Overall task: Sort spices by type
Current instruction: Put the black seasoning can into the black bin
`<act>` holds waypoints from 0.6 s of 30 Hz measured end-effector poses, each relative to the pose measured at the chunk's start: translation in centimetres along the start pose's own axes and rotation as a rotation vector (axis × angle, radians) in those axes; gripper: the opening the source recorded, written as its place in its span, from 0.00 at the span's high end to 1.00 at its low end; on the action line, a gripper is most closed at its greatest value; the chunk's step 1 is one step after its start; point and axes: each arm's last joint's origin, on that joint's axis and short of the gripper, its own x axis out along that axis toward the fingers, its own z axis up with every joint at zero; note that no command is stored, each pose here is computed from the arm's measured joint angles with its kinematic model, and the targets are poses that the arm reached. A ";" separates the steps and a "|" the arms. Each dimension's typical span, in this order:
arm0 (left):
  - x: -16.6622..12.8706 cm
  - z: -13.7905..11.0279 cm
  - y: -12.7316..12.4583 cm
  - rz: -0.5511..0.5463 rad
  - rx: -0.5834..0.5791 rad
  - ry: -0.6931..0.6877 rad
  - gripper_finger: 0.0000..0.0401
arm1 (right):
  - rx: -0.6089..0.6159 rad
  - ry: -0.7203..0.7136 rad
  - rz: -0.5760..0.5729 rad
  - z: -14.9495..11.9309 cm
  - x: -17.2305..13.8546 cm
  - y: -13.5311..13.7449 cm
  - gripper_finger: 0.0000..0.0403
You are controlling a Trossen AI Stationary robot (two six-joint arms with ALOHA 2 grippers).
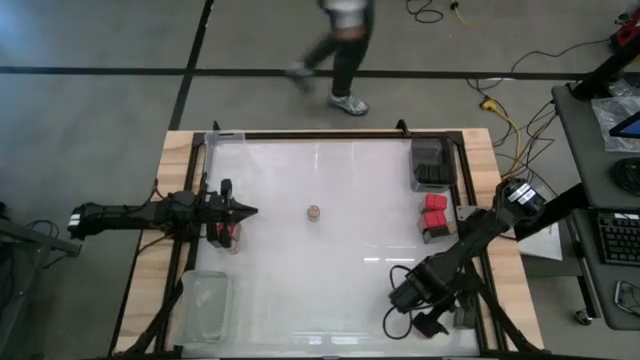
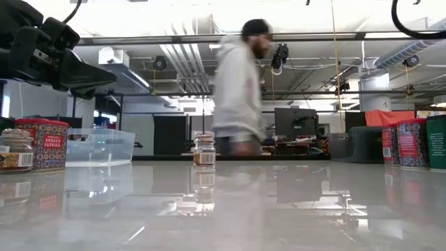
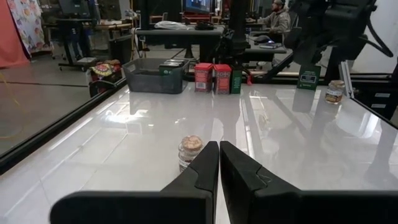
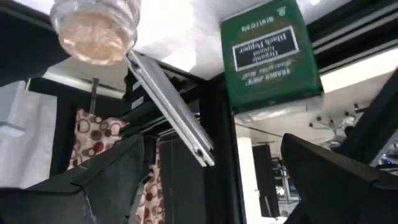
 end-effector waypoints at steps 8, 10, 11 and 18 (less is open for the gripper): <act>0.0 0.0 0.0 0.000 0.000 0.000 1.00 | -0.079 -0.233 -0.096 -1.5 -1.1 0.0 0.08; 0.0 0.0 0.0 0.000 0.000 0.000 1.00 | -0.116 -0.312 -0.106 -1.9 -0.9 0.3 0.08; 0.0 0.0 0.0 0.000 0.000 0.000 1.00 | -0.136 -0.346 -0.112 -2.1 -0.8 0.4 0.08; 0.0 0.0 0.0 0.000 0.000 0.000 1.00 | -0.191 -0.440 -0.237 -3.5 0.9 -0.4 0.08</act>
